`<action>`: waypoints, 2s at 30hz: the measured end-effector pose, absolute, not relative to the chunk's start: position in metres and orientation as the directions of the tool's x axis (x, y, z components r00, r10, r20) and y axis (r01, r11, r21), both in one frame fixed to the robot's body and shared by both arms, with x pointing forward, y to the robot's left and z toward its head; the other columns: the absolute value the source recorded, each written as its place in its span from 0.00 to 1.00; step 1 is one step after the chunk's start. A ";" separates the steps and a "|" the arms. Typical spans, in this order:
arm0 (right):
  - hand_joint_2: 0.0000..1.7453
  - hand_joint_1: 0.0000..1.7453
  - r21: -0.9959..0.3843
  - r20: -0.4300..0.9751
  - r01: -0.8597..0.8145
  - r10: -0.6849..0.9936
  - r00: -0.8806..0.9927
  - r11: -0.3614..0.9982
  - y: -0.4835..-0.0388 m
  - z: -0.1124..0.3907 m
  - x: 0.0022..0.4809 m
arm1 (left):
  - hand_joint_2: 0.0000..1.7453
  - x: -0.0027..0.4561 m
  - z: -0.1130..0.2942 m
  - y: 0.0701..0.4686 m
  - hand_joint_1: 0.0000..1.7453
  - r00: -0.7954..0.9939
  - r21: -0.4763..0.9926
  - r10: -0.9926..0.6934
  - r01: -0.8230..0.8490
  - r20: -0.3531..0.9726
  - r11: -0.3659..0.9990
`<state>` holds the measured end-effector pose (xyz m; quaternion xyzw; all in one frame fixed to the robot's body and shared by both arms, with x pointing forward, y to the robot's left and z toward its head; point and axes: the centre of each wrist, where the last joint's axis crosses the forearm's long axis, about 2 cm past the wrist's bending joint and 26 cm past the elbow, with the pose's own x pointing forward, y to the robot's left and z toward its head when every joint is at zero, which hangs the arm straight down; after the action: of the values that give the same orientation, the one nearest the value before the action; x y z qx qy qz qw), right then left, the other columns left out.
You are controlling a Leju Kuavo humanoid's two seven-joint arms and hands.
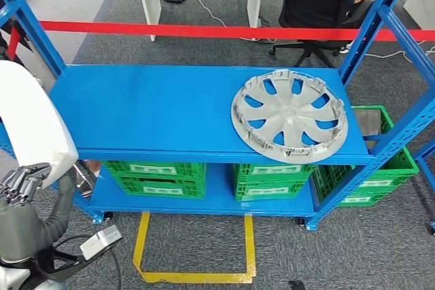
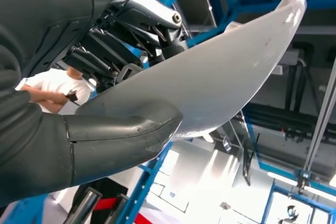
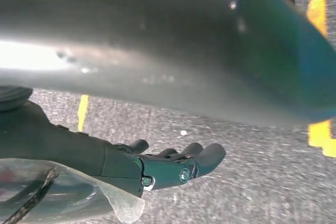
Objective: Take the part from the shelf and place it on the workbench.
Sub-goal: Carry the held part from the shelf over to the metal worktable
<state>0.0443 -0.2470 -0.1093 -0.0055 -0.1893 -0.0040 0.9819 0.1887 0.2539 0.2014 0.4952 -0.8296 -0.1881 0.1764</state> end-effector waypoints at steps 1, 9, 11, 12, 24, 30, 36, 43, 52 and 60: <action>0.00 0.00 -0.013 0.372 0.008 -0.002 0.928 1.000 -0.247 -0.109 0.045 | 1.00 0.186 0.200 0.256 1.00 -0.445 0.488 -0.889 -0.754 0.110 0.439; 0.00 0.00 -0.033 0.377 -0.006 0.018 0.926 0.999 -0.240 -0.108 0.050 | 1.00 0.171 0.196 0.279 1.00 -0.406 0.487 -0.905 -0.770 0.127 0.413; 0.00 0.00 -0.031 0.380 -0.008 0.019 0.925 0.999 -0.236 -0.107 0.052 | 1.00 0.169 0.197 0.283 1.00 -0.395 0.484 -0.910 -0.777 0.125 0.403; 0.00 0.00 -0.028 0.379 -0.009 0.019 0.925 1.000 -0.235 -0.107 0.052 | 1.00 0.168 0.197 0.285 1.00 -0.389 0.484 -0.913 -0.779 0.124 0.398; 0.00 0.00 -0.024 0.383 -0.017 0.025 0.923 1.000 -0.225 -0.105 0.055 | 1.00 0.160 0.195 0.300 1.00 -0.347 0.490 -0.929 -0.791 0.131 0.365; 0.00 0.00 -0.022 0.381 -0.014 0.022 0.924 1.000 -0.224 -0.106 0.053 | 1.00 0.160 0.196 0.301 1.00 -0.343 0.489 -0.930 -0.793 0.134 0.363; 0.00 0.00 -0.021 0.385 -0.011 0.018 0.923 1.000 -0.224 -0.106 0.054 | 1.00 0.160 0.196 0.300 1.00 -0.339 0.491 -0.930 -0.792 0.138 0.362; 0.00 0.00 -0.023 0.398 -0.006 0.015 0.917 1.000 -0.225 -0.105 0.058 | 1.00 0.162 0.197 0.299 1.00 -0.342 0.487 -0.929 -0.793 0.141 0.366; 0.00 0.00 -0.022 0.390 0.002 0.007 0.921 1.000 -0.225 -0.106 0.054 | 1.00 0.164 0.199 0.297 1.00 -0.353 0.482 -0.923 -0.789 0.151 0.380; 0.00 0.00 -0.024 0.389 0.004 0.006 0.921 1.000 -0.226 -0.106 0.053 | 1.00 0.166 0.200 0.296 1.00 -0.359 0.473 -0.920 -0.791 0.155 0.389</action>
<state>0.0532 -0.2260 -0.1059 -0.0120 -0.1983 0.0004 0.9801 0.1661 0.2957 0.2002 0.5290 -0.8087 -0.1606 0.2012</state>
